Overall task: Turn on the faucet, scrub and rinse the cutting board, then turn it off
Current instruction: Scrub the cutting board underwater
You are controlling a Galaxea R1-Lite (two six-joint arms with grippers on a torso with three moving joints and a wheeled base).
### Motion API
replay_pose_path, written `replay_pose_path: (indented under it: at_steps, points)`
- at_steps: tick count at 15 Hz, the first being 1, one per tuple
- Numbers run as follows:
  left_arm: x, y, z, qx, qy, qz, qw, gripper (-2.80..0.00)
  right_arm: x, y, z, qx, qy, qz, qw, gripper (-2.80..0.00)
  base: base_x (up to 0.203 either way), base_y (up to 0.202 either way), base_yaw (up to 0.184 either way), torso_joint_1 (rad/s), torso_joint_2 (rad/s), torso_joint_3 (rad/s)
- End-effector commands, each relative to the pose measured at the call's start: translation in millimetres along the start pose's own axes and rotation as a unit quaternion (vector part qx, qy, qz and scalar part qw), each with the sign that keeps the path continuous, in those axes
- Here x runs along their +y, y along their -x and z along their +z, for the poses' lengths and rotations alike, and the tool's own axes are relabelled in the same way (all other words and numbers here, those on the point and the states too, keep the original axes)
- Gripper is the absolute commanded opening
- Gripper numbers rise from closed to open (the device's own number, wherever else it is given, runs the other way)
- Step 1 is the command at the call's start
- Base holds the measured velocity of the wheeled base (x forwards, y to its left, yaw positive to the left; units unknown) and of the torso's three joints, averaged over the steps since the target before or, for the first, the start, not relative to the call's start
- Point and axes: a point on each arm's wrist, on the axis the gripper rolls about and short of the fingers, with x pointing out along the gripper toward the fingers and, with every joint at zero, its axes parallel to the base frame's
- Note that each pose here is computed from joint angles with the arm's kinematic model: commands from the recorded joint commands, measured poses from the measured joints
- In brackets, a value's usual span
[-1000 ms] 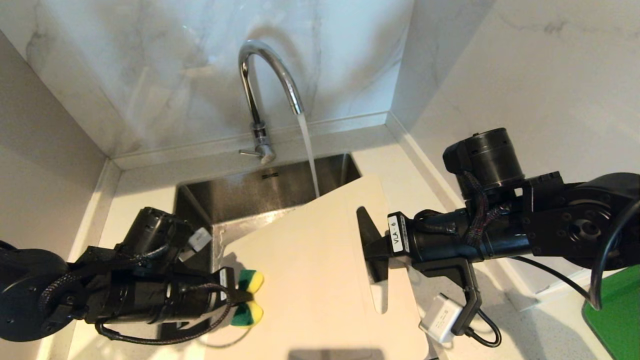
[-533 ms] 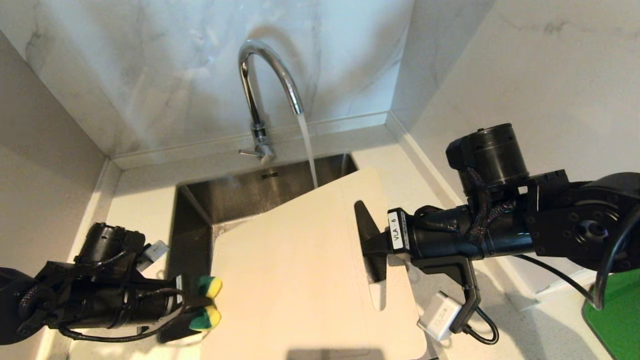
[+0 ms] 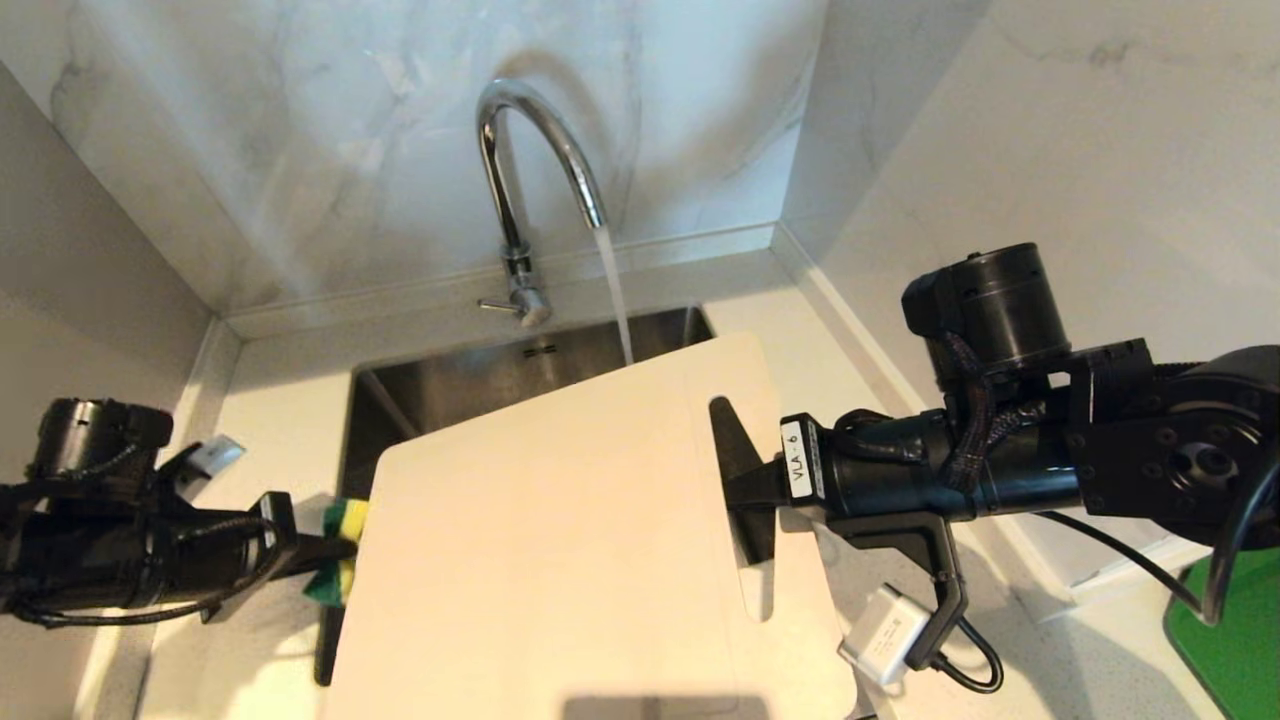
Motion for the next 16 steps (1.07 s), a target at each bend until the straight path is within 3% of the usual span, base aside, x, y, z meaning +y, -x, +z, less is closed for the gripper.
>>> replay_pose_path:
  at_steps: [1,4,7,9,11,13,16]
  points:
    - [-42.5,43.6,13.7,-0.032,-0.026,-0.044,0.9982,-2.8,0.3,-1.5,-1.4,-0.001,0.008,0.0,1.0,-2.8,0.0,0.0,0.0,0.0,0.0,0.0]
    - [-99.1,76.9,-1.3,-0.001,-0.056,-0.104,0.993,-2.8,1.0,-4.1,-4.4,-0.001,0.008,-0.001,1.0,-2.8,0.0,0.0,0.0,0.0,0.0,0.0]
    - [-134.4,85.8,-29.1,0.037,-0.081,-0.137,0.9865,-2.8,-0.8,-3.8,-7.3,0.004,0.0,-0.003,1.0,-2.8,0.0,0.0,0.0,0.0,0.0,0.0]
    - [-155.7,83.3,-60.4,0.072,-0.121,-0.148,0.979,-2.8,-1.1,-4.7,-9.0,0.014,0.001,-0.009,1.0,-2.8,0.0,0.0,0.0,0.0,0.0,0.0]
    - [-172.7,74.2,-93.1,0.099,-0.162,-0.141,0.9717,-2.8,-0.9,-4.9,-9.0,0.016,-0.001,-0.01,1.0,-2.8,0.0,0.0,0.0,0.0,0.0,0.0]
    - [-184.7,47.3,-122.1,0.121,-0.194,-0.107,0.9675,-2.8,-0.4,-5.3,-8.8,0.015,-0.001,-0.01,1.0,-2.8,0.0,0.0,0.0,0.0,0.0,0.0]
    - [-196.9,31.6,-141.4,0.113,-0.216,-0.107,0.9639,-2.8,-0.2,-5.6,-9.0,0.015,-0.001,-0.01,1.0,-2.8,0.0,0.0,0.0,0.0,0.0,0.0]
